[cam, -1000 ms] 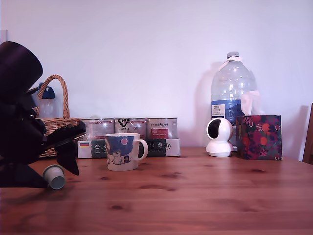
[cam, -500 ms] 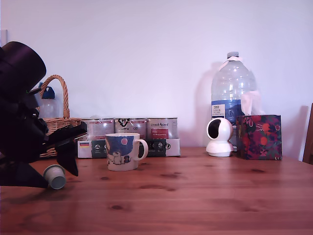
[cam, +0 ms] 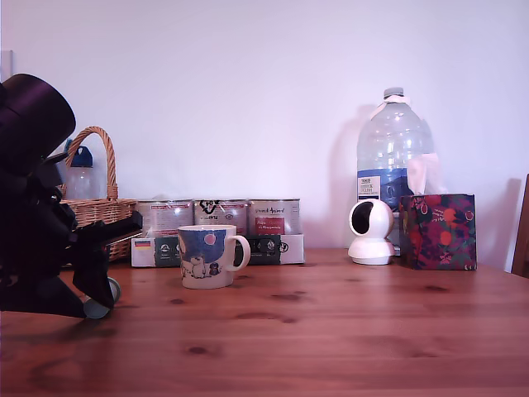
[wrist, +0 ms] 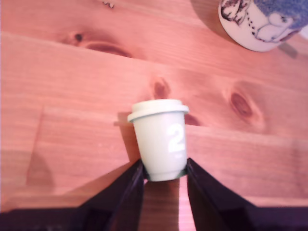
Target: Pick up the coffee capsules from the table one by one and drop them inside the nearest coffee cup
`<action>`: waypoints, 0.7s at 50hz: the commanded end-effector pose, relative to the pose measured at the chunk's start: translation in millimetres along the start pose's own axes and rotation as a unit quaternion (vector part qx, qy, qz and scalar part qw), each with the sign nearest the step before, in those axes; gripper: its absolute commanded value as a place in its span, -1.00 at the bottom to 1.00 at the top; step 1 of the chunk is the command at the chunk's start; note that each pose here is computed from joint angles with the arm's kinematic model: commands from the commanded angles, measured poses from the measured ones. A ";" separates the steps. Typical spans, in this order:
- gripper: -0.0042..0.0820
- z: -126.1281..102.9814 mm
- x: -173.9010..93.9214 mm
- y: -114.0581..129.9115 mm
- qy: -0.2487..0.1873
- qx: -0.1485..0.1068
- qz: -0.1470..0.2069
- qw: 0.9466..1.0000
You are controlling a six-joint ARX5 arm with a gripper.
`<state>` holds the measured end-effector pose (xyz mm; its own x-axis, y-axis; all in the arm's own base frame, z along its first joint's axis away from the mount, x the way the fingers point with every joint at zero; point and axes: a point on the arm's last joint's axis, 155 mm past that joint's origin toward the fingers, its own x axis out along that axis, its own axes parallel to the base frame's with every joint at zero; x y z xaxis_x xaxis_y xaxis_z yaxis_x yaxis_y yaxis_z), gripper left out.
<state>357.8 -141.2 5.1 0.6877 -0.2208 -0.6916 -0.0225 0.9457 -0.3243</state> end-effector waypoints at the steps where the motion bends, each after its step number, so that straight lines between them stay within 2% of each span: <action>1: -0.53 -5.2 2.8 3.7 0.007 0.022 0.004 1.000; 7: -0.53 -5.6 2.8 3.7 0.009 0.063 0.004 0.998; 18: -0.53 -4.5 2.1 2.6 0.007 0.140 0.001 0.990; 28: -0.53 7.8 -6.6 -6.2 -0.013 0.187 -0.011 0.982; 35: -0.53 25.9 -22.3 -19.2 -0.042 0.208 -0.029 0.977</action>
<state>358.1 -145.6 23.5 0.7051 -0.2512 -0.6631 0.2835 0.9570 -0.0611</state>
